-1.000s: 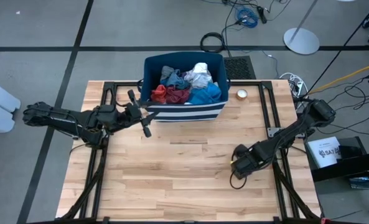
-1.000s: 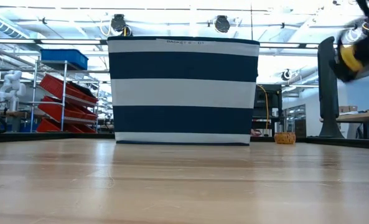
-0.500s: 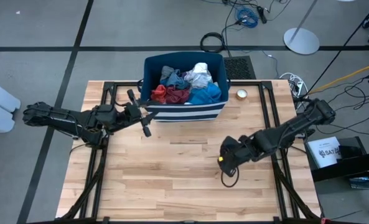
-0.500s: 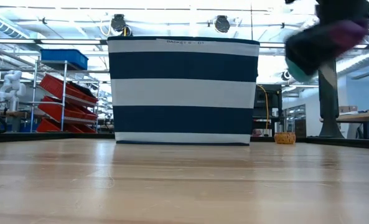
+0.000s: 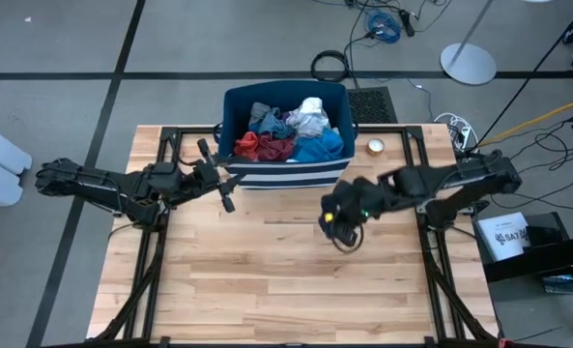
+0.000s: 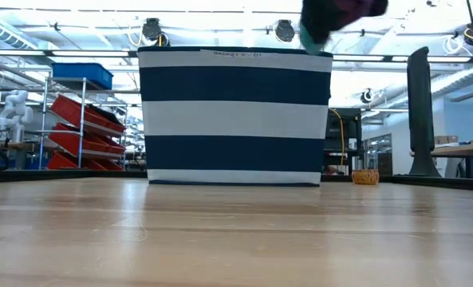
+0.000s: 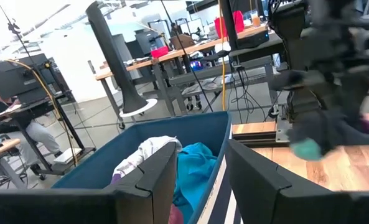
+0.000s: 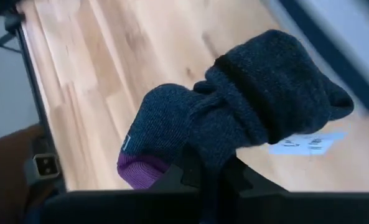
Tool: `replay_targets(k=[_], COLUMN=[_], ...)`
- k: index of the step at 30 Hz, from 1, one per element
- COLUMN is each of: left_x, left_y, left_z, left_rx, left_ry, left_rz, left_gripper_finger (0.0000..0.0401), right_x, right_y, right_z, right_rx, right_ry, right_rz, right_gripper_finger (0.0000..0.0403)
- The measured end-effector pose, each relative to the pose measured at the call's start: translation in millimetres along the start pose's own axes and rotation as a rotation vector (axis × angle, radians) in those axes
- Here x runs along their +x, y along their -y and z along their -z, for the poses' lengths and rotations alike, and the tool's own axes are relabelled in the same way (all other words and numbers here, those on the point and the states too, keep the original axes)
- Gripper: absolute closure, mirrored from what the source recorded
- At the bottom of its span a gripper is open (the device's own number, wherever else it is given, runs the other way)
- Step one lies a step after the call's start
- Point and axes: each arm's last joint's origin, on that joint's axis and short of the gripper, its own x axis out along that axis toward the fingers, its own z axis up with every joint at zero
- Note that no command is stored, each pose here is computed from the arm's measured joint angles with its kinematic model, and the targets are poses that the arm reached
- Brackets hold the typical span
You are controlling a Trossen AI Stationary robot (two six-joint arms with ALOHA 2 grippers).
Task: Sort clothes
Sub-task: Put the black socks into the blue laundry organizer
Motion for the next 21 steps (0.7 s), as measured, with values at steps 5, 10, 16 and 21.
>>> replay_targets(k=[5,10,16,21], left_x=[0.1,1.4,2.9,3.2], left_y=[-0.2,-2.7,-5.2,-5.7], left_z=[0.1,0.9,2.2,2.7], left_rx=[0.003,0.003,0.004,0.006], left_ry=[0.000,-0.004,-0.013,-0.016], left_rz=[-0.001,-0.014,-0.027,-0.030], left_gripper_finger=[0.0253,0.0253,0.0253,0.0253], right_x=[-16.6,-38.6,-50.1,-25.4], right_y=[19.3,45.8,97.7,140.3], right_z=[-35.3,-75.8,-116.0,-144.6], right_rx=[-0.096,-0.171,-0.164,-0.133], right_ry=[0.168,0.387,0.573,0.571], right_rz=[0.049,0.119,0.207,0.102], right_gripper_finger=[0.0401,0.0401,0.0401,0.0401])
